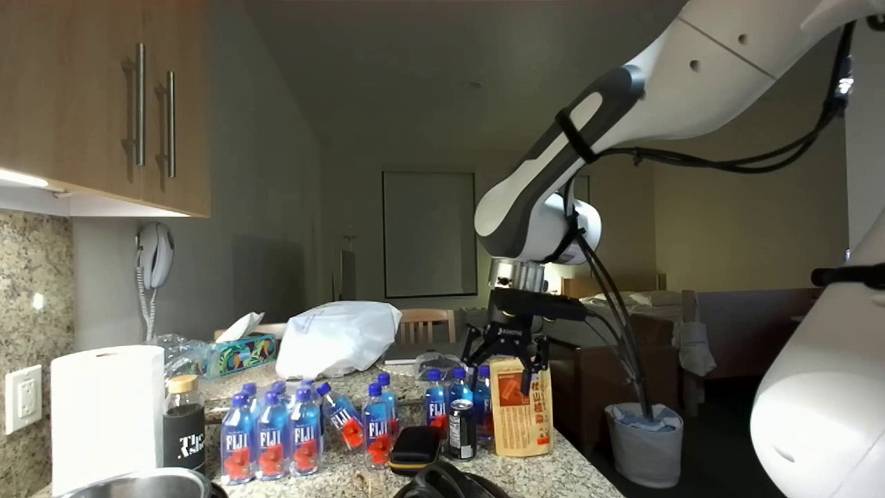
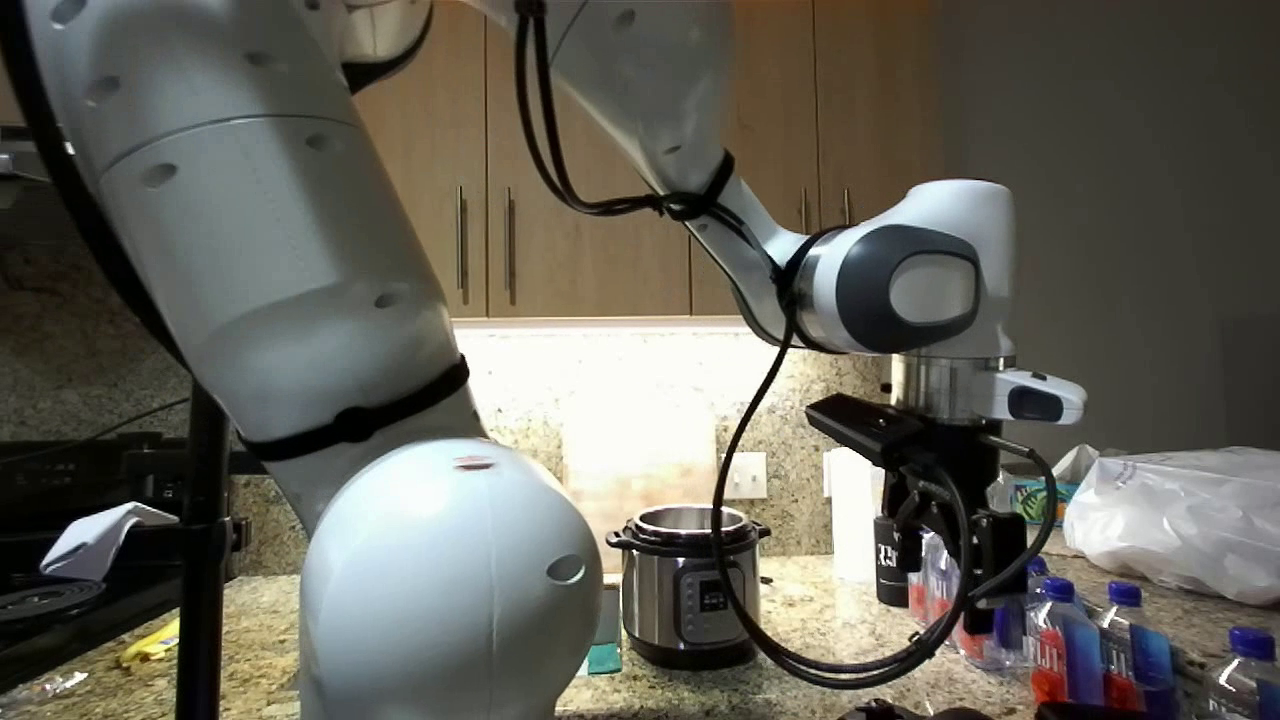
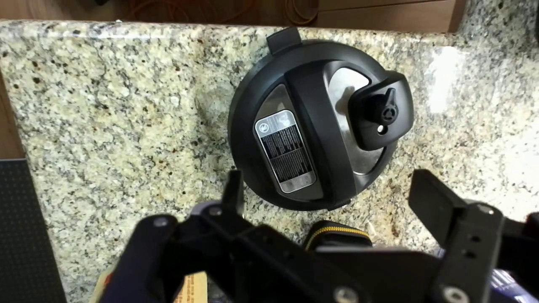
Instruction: Put the black lid on the rice cooker.
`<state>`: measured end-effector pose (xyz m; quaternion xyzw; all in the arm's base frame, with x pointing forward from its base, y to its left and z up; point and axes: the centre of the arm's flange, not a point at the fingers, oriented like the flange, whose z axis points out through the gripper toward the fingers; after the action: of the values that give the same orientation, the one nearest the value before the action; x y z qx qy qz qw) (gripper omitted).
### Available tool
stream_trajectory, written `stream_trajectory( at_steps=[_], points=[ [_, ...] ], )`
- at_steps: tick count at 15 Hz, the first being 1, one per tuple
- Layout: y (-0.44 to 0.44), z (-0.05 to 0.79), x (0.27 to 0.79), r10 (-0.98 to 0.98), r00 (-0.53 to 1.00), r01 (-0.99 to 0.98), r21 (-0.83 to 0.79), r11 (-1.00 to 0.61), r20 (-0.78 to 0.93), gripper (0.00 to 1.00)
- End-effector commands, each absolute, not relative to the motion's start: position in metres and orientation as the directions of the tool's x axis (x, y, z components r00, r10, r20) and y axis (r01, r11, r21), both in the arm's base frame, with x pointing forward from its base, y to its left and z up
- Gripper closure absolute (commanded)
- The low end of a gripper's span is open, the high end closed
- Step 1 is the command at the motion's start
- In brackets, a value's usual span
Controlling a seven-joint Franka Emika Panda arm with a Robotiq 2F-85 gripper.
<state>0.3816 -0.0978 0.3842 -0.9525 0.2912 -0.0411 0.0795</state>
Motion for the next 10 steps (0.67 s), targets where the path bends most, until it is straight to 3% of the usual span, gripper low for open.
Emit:
stream_trajectory(
  at_steps=[1, 6, 10],
  points=[
    [-0.105, 0.355, 0.423, -0.528, 0.847, -0.529, -0.197, -0.826, -0.058, 0.00],
    [-0.120, 0.306, 0.446, -0.535, 0.833, -0.552, -0.144, -0.821, -0.143, 0.00],
    [-0.124, 0.274, 0.457, -0.411, 0.883, -0.462, -0.261, -0.848, -0.229, 0.00]
  ],
)
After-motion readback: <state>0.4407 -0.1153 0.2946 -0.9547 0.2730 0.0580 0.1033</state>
